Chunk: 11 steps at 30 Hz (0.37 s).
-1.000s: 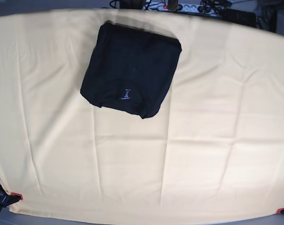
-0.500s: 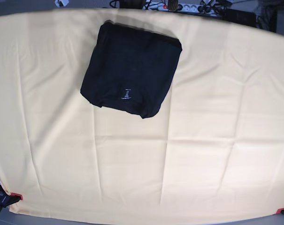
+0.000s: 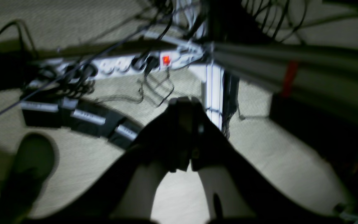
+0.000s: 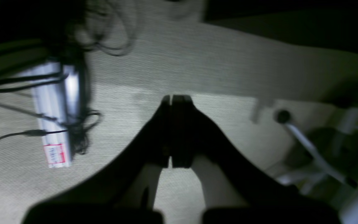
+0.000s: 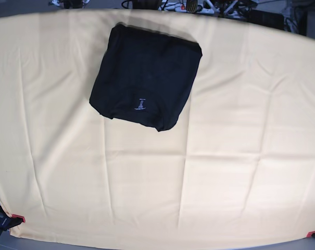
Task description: Fold the T-shirt properly
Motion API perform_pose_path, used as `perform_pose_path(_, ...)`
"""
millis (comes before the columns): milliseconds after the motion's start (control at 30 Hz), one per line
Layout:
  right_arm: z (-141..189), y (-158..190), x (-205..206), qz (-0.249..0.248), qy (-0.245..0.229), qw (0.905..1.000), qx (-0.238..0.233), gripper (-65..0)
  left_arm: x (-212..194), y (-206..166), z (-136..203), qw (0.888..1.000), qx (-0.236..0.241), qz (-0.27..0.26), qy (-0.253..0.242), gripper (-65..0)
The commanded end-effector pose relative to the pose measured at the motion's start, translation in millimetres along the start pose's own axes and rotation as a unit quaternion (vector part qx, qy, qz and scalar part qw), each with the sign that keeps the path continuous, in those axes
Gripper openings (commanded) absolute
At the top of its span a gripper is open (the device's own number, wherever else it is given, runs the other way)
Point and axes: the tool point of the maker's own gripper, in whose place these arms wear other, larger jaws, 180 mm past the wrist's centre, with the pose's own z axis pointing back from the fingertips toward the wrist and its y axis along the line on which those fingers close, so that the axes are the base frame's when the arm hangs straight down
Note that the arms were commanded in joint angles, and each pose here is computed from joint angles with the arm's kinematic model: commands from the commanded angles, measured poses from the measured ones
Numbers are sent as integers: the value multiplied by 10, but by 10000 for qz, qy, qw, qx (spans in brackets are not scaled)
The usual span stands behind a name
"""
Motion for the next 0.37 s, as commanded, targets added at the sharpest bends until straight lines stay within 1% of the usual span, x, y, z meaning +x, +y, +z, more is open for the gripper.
perform_pose_path(0, -1, 42, -10, 33, -46, 10000, 12, -650, -20, -52, -11, 10000, -38, 26, -34, -650)
perform_pose_path(133, -53, 177, 46, 22, -108, 9999, -8, -650, -17, -259, -97, 9996, -118, 249, -52, -650)
perform_pose_path(200, -76, 212, 133, 16, -194, 9998, 26, -650, 35, -291, -117, 9988, -130, 458, -125, -650)
perform_pose_path(333, -102, 302, 291, 42, -313, 9991, 297, -650, 68, -286, -123, 9983, -122, 536, -170, -650)
